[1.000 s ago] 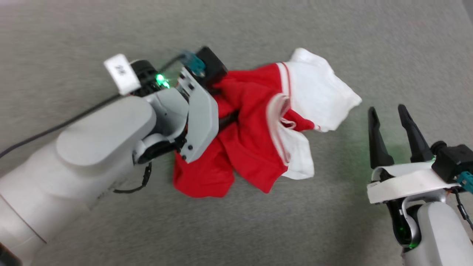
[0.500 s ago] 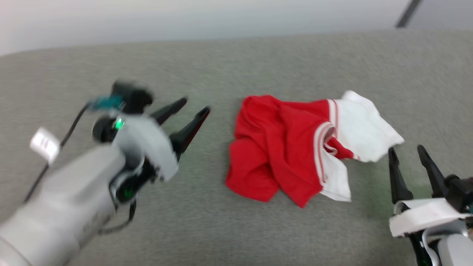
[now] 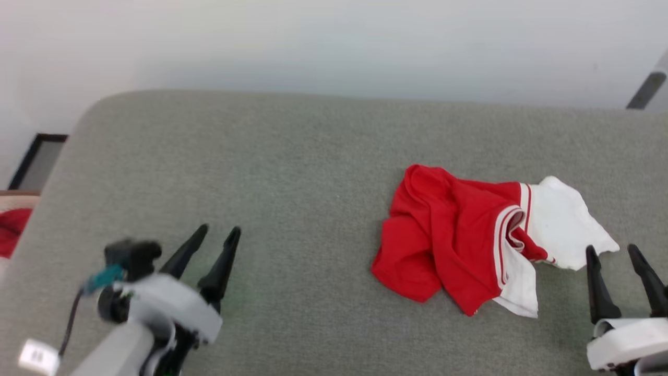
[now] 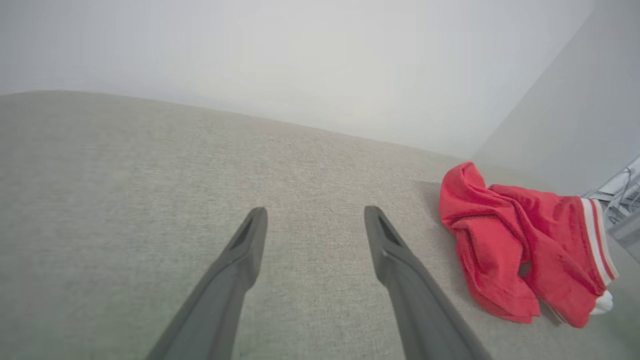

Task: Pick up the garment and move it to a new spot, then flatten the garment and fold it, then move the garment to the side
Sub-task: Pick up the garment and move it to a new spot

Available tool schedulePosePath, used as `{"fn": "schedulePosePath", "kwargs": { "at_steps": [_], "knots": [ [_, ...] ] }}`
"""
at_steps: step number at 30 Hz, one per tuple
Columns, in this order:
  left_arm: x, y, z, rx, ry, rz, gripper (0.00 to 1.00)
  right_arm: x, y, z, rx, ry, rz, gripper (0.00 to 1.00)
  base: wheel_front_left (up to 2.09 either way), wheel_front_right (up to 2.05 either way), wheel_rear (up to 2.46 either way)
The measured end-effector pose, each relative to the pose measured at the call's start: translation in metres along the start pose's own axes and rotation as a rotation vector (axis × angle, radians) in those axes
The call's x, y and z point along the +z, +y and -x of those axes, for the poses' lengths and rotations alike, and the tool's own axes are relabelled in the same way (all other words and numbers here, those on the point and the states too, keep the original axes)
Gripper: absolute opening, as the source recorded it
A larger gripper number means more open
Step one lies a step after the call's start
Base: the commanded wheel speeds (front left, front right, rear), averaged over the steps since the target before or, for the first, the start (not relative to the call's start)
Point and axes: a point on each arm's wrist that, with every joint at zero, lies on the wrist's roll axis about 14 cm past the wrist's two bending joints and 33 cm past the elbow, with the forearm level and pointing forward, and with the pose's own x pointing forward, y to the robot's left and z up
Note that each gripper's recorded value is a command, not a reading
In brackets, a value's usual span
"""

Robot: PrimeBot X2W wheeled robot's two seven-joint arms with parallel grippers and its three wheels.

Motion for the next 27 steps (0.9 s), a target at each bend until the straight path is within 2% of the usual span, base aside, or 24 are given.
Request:
{"fn": "schedulePosePath", "kwargs": {
  "at_steps": [6, 14, 27],
  "knots": [
    [0.009, 0.006, 0.042, 0.081, -0.101, -0.111, 1.00, 0.008, -0.004, 0.012, -0.005, -0.009, 0.010, 1.00, 0.00, 0.00, 0.00],
    [0.039, 0.006, 0.073, 0.158, -0.243, -0.251, 1.00, 0.018, -0.015, 0.025, -0.035, -0.027, 0.009, 1.00, 0.00, 0.00, 0.00],
    [0.020, 0.011, 0.085, 0.202, -0.229, -0.236, 1.00, 0.016, -0.013, 0.028, -0.039, -0.018, -0.002, 1.00, 0.00, 0.00, 0.00]
  ]
}}
